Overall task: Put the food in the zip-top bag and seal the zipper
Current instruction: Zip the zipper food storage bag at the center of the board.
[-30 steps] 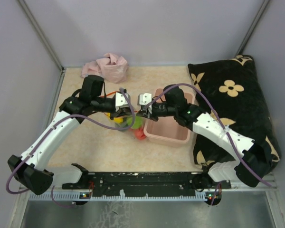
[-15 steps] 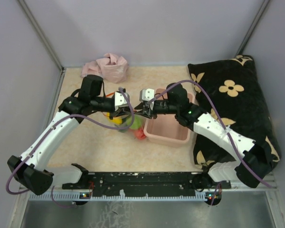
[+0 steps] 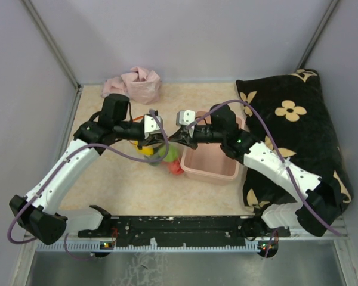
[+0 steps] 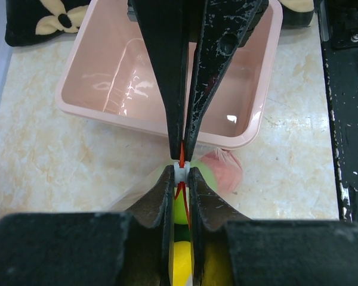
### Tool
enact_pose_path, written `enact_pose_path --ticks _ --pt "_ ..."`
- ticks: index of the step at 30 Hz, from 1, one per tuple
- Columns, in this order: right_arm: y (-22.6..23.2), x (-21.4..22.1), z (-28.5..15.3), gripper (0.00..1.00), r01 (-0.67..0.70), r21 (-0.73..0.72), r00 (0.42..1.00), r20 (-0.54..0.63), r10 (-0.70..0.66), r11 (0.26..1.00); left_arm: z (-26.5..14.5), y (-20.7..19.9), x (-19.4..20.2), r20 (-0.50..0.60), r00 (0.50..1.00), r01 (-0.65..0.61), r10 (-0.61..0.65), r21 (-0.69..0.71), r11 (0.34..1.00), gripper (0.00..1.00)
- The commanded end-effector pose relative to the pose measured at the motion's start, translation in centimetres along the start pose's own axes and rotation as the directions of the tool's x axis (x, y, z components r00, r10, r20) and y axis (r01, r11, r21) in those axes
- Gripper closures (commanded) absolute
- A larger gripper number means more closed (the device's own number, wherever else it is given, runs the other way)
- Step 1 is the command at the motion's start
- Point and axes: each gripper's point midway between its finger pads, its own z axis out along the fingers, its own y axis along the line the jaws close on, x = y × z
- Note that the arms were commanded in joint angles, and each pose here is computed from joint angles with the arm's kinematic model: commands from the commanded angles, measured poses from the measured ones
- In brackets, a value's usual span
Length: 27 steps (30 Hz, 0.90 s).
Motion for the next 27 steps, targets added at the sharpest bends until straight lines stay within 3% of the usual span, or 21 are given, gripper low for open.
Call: enact_pose_path --ticks 1,9,15,16,20,27 --pt "-1.6 -1.8 -2.2 1.0 0.045 0.08 0.999 0.02 -0.047 0.996 -0.9 0.4 -0.6 -0.006 1.0 -0.027 0.027 -0.046 0.999 0.99" --pt "-1.9 -0.1 -3.9 1.0 0.034 0.113 0.999 -0.043 -0.029 0.993 -1.6 1.1 0.5 -0.072 0.997 -0.02 0.012 -0.111 0.994 0.97" --pt "-1.7 -0.4 -4.0 1.0 0.013 0.113 1.0 -0.024 -0.01 0.994 -2.1 1.5 0.4 -0.09 0.996 -0.033 0.021 -0.138 0.99 0.97" --pt "-1.5 -0.8 -3.9 0.97 0.019 0.102 1.0 -0.008 -0.018 0.995 -2.0 1.4 0.2 -0.082 0.996 -0.033 0.023 -0.13 0.991 0.97" --pt "-1.4 -2.4 -2.9 0.66 0.007 0.043 0.998 0.064 -0.01 0.999 -1.6 1.0 -0.3 -0.047 0.998 -0.034 0.029 -0.097 0.995 0.98" --pt "-1.0 -4.3 -0.7 0.61 0.027 -0.031 0.99 0.138 -0.023 0.999 -1.3 1.0 -0.4 -0.033 0.999 -0.033 0.03 -0.082 0.996 0.99"
